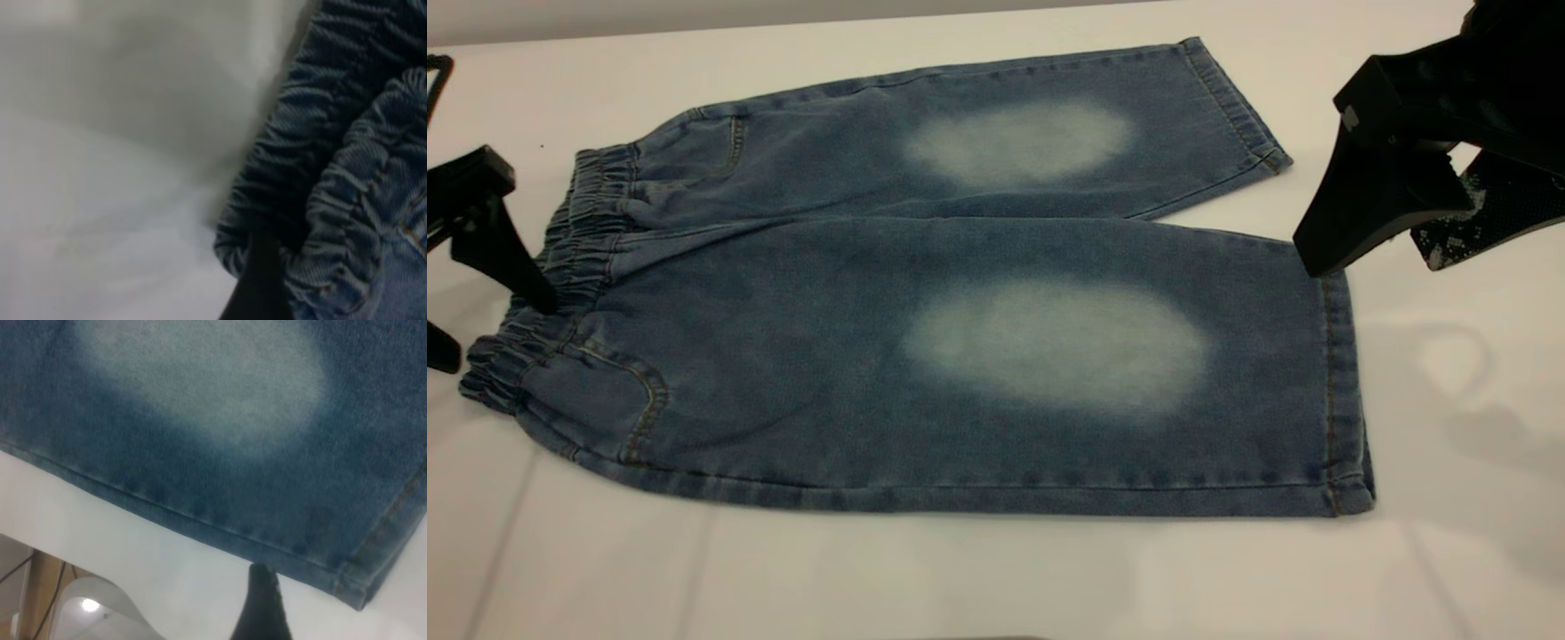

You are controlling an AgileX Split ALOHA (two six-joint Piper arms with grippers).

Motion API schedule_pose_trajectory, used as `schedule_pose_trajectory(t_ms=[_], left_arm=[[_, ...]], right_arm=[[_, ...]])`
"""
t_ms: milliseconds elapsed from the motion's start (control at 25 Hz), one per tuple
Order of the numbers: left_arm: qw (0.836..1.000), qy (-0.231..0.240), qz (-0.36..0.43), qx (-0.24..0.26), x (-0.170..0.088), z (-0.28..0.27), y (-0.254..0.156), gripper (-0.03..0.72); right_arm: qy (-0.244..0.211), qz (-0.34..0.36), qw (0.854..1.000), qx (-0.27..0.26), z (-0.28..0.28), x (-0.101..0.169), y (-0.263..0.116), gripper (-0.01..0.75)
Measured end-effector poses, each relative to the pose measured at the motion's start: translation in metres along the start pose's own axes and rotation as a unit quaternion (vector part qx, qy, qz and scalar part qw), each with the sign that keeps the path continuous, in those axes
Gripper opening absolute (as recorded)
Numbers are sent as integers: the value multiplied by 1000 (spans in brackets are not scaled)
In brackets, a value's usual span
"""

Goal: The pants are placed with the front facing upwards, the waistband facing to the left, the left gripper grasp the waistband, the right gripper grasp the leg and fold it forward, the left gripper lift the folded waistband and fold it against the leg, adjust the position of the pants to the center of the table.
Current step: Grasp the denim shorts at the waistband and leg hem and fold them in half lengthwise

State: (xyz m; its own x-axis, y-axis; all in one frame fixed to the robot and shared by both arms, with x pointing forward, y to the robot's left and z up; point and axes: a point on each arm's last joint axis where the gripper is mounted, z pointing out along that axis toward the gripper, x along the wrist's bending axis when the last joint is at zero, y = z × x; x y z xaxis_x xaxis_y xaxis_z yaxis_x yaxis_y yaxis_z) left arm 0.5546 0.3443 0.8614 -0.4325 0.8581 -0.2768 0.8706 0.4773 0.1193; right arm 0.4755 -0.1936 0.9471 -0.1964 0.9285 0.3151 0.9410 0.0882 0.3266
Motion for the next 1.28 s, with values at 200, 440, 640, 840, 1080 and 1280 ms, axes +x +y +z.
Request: schedule_pose_trajectory(t_ms=[200,440,640,840,1080,1280], left_arm=[[999,-5,5,32,-1,0,-4,549],[998,16,10,53,2,-1,-7,550],[998,42,5,41,7,-1,-5,550],[999,44,7,26,7,0,-2,550],[998,40,-11,46,11,18,-5,550],[998,35,-8,54,12,26,-6,549]], right_arm=[[-2,2,1000,-7,0,0,1,480],[0,7,1000,-10,0,0,2,480],[1,11,1000,-16,0,0,3,480],[0,12,1000,-17,0,0,3,480],[1,12,1000,-18,0,0,3,480],[2,16,1000,-18,0,0,3,480]])
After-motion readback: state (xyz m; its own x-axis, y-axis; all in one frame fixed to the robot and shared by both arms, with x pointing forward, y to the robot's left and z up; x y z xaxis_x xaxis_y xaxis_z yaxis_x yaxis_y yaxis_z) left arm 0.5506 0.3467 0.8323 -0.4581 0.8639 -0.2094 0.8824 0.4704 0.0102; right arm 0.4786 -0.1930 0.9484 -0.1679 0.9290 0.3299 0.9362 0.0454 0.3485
